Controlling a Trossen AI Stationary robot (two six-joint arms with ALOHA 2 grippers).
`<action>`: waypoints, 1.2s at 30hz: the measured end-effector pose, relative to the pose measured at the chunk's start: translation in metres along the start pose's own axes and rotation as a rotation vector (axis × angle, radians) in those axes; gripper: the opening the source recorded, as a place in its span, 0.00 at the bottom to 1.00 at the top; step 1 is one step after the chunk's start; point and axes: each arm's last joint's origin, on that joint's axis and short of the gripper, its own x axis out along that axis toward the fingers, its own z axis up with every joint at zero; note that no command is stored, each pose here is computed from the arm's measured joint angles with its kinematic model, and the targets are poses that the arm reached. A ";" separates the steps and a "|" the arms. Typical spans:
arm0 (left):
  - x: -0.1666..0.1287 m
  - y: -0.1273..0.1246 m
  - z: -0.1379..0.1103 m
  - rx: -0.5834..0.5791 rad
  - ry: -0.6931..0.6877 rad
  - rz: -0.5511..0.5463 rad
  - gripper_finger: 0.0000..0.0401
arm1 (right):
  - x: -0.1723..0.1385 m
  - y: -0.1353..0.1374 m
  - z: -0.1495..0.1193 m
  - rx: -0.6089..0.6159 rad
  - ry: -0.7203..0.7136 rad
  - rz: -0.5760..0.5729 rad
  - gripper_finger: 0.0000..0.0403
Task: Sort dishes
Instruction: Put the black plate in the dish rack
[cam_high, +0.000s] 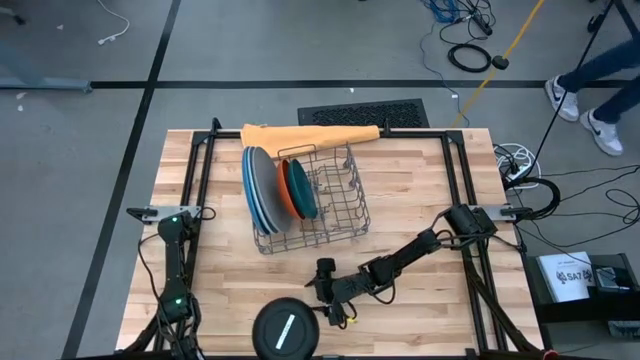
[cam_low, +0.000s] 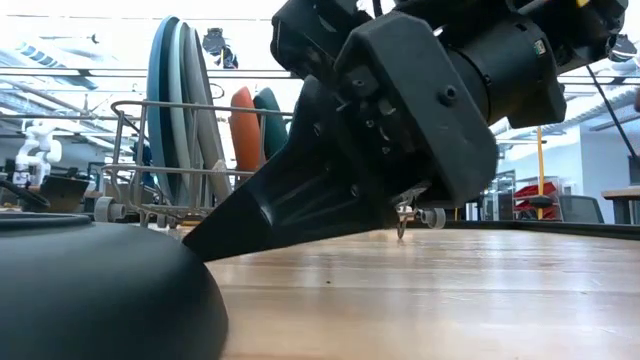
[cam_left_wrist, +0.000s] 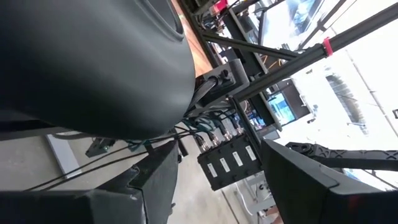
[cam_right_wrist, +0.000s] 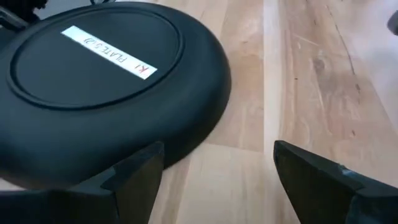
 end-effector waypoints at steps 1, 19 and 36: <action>0.000 0.000 0.000 0.000 0.000 0.000 0.57 | 0.000 0.001 0.000 -0.004 0.001 0.007 0.74; 0.003 0.006 -0.004 -0.119 0.065 0.028 0.57 | 0.000 -0.002 0.003 -0.022 -0.034 -0.091 0.74; 0.008 0.018 0.000 -0.118 0.008 0.011 0.57 | 0.001 -0.008 0.004 -0.101 -0.032 -0.062 0.74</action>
